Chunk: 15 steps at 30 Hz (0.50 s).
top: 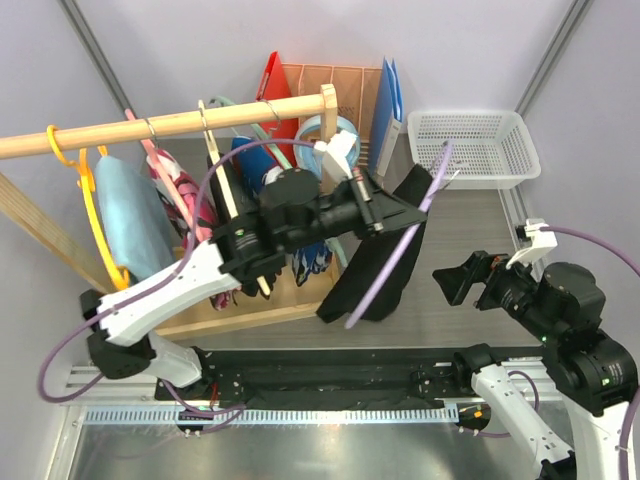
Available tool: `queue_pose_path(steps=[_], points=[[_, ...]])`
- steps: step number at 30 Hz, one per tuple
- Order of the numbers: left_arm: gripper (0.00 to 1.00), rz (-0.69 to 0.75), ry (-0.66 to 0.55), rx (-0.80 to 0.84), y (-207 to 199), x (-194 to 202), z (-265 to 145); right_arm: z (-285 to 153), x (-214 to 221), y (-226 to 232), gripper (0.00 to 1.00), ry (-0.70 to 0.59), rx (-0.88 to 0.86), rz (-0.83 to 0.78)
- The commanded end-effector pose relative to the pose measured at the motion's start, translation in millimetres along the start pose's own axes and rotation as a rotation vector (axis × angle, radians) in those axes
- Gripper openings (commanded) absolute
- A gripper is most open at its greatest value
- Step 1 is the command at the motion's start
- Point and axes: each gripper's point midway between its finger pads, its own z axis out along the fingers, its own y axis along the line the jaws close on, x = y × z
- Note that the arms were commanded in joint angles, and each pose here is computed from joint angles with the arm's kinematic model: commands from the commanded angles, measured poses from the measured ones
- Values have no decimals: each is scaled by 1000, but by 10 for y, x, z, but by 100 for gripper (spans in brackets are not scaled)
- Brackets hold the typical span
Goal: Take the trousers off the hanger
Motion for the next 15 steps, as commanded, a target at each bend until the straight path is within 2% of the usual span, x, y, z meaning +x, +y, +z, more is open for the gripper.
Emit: queue_pose_path(steps=[1, 9, 15], points=[[0, 48, -177, 235, -849, -365, 188, -96, -317, 103, 99, -119, -38, -87], [0, 23, -350, 191, -803, -678, 643, -360, -561, 249, 100, -279, -111, -256], [0, -4, -401, 214, -920, -815, 801, -471, -478, 418, 98, -337, -234, -376]])
